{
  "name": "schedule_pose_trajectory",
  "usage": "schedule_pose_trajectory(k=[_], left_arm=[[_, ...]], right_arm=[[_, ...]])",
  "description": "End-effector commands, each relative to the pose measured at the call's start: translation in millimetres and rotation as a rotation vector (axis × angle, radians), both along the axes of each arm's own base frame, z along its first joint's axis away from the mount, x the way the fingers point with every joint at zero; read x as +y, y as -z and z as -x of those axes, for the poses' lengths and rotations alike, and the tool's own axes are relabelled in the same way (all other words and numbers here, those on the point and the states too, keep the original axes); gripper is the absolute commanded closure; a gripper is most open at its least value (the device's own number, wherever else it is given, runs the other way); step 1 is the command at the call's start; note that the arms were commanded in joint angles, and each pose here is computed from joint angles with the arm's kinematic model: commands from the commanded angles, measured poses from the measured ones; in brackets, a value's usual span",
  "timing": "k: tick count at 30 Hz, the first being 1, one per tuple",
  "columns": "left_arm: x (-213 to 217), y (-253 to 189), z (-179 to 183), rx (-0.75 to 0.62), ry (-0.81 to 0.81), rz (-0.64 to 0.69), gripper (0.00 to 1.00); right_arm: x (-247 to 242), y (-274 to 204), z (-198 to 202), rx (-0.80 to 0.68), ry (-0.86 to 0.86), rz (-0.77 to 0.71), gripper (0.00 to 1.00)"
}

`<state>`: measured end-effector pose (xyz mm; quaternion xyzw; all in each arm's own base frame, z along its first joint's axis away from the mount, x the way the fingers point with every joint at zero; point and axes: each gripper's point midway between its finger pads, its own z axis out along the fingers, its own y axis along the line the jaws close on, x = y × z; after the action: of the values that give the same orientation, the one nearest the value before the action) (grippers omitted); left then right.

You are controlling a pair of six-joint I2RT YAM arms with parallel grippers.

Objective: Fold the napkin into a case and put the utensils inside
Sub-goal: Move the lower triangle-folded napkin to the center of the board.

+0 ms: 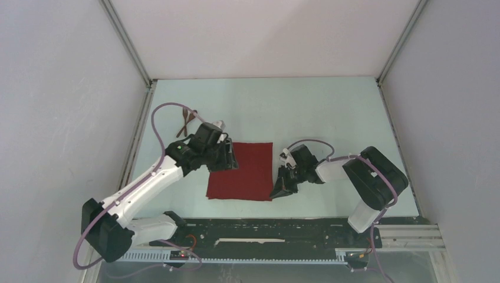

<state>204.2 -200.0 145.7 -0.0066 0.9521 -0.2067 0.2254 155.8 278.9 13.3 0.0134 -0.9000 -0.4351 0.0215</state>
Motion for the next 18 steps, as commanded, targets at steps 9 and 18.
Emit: schedule_pose_trajectory(k=[9, 18], left_arm=[[33.6, -17.1, -29.0, -0.092, -0.023, 0.095, 0.43], [5.4, 16.7, -46.2, 0.077, 0.004, 0.321, 0.43]], right_arm=[[-118.0, 22.0, -2.1, 0.299, 0.048, 0.468, 1.00], [-144.0, 13.8, -84.3, 0.252, 0.146, 0.606, 0.79]])
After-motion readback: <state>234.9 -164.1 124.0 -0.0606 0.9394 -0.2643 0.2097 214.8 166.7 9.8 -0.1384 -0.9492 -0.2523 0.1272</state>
